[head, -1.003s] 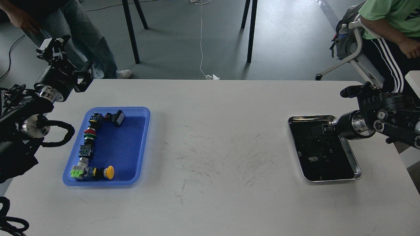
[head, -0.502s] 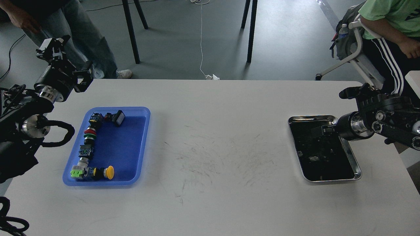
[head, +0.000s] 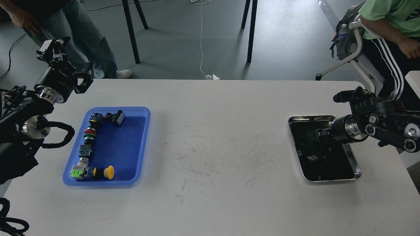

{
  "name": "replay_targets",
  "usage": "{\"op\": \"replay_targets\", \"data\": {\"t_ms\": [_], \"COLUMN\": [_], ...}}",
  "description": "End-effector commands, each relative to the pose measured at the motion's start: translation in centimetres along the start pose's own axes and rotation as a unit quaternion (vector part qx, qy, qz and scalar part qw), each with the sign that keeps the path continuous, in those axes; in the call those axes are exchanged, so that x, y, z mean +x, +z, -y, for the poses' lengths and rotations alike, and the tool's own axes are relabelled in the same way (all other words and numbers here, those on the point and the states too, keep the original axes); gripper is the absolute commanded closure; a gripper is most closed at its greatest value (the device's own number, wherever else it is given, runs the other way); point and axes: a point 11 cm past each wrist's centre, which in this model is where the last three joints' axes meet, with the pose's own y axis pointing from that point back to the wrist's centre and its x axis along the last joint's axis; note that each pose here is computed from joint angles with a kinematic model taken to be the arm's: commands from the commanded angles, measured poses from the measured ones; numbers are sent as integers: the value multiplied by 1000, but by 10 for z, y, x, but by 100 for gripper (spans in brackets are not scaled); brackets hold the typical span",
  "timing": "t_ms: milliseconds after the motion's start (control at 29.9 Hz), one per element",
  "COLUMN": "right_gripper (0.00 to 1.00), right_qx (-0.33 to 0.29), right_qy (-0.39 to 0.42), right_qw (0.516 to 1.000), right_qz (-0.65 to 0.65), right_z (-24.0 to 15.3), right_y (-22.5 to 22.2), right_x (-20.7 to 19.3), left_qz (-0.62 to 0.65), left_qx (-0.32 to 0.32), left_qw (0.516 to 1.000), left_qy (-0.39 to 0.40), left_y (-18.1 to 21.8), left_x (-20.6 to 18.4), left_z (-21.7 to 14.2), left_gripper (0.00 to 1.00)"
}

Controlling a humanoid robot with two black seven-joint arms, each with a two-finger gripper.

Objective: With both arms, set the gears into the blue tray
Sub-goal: 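Grasp the small black part in the metal tray with the right gripper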

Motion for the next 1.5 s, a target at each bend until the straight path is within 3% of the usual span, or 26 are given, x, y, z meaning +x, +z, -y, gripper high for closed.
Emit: {"op": "replay_targets", "data": {"t_ms": [0,268,435,903,1471], "right_gripper": [19,26,36,41,55], "right_qx": [2,5,-3,-12,-8], "right_qy": [-1,-3,-10,-5,-10], "right_qw": [1000,1000,1000,1000,1000], "right_qz": [-1,-4,-10,-9,-23], "right_z": [1,4,4,6,10], "right_y": [-2,-7,-4,0,-10], "right_x": [-1,-1,-5,0,-1], "left_qz": [0,0,0,-1,-1], "left_qx": [0,3,3,4,6], "left_qw": [1000,1000,1000,1000,1000], "left_qy": [1,3,2,3,5], "left_y": [0,-2,-3,-4,-6], "left_x": [1,2,2,2,4], "left_z": [-1,-3,-2,-3,-5], "left_gripper": [2,2,2,2,2]}}
